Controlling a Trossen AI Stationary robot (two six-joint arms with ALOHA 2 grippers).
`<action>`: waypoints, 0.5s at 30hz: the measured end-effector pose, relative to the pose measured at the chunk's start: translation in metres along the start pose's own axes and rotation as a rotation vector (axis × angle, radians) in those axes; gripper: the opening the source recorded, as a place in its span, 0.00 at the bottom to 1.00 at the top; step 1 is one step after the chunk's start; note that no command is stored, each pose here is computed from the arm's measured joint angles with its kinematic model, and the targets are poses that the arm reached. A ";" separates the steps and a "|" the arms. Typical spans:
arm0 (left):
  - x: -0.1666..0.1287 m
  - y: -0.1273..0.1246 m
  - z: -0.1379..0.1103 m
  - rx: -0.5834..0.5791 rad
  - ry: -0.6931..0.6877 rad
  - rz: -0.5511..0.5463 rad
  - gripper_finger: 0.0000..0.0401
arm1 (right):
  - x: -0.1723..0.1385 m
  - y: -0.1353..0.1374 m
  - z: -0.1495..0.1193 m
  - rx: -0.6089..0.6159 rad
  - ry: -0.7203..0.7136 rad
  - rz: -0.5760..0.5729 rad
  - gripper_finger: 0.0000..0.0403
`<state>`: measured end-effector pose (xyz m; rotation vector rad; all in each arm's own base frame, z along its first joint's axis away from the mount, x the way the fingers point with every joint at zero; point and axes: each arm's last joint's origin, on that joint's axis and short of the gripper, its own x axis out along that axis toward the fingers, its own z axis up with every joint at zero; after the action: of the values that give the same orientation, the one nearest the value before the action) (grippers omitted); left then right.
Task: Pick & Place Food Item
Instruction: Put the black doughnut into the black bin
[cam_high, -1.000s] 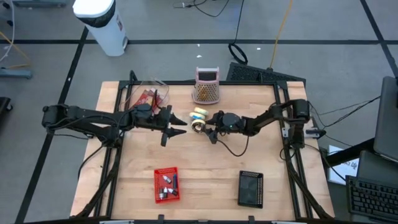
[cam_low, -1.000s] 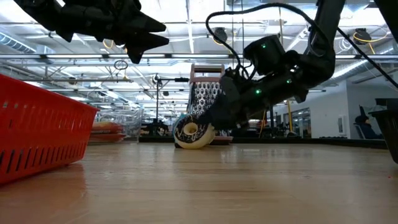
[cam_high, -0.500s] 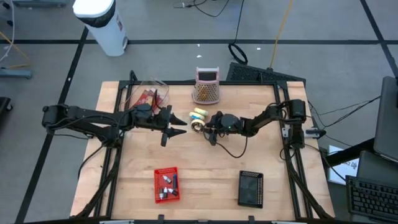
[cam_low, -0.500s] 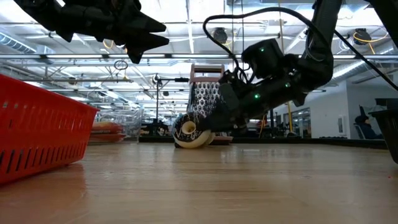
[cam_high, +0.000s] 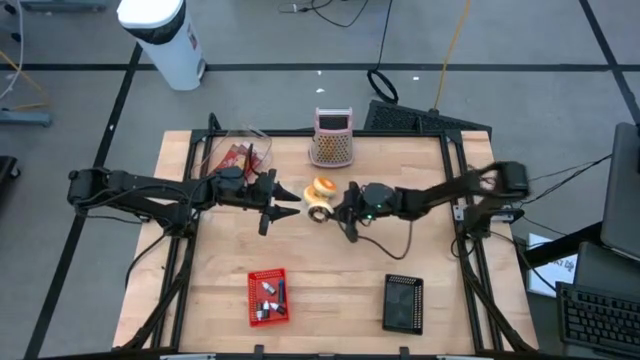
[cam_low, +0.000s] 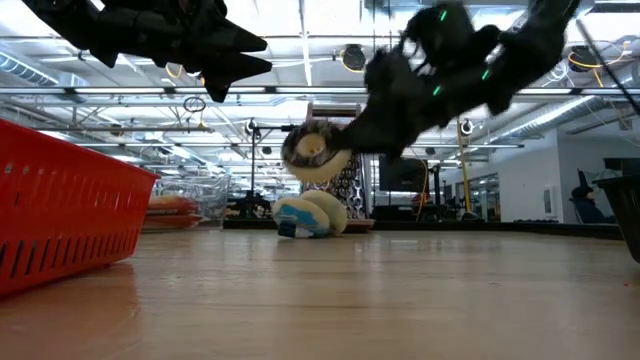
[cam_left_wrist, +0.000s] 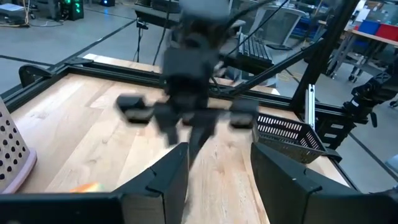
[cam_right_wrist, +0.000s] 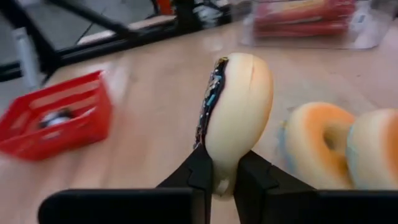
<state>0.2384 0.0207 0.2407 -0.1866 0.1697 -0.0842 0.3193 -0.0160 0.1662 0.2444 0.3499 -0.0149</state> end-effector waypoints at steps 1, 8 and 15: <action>0.000 0.000 0.000 0.000 0.000 0.000 0.44 | -0.008 0.007 0.005 -0.005 0.025 0.009 0.08; 0.000 0.000 0.000 0.000 0.000 0.000 0.44 | -0.085 0.067 0.022 0.086 0.213 0.132 0.05; 0.000 0.000 0.000 0.000 0.000 0.000 0.44 | -0.154 0.116 0.019 0.338 0.325 0.281 0.06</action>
<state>0.2384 0.0207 0.2407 -0.1869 0.1697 -0.0842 0.1878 0.0882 0.2631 0.6326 0.6344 0.2463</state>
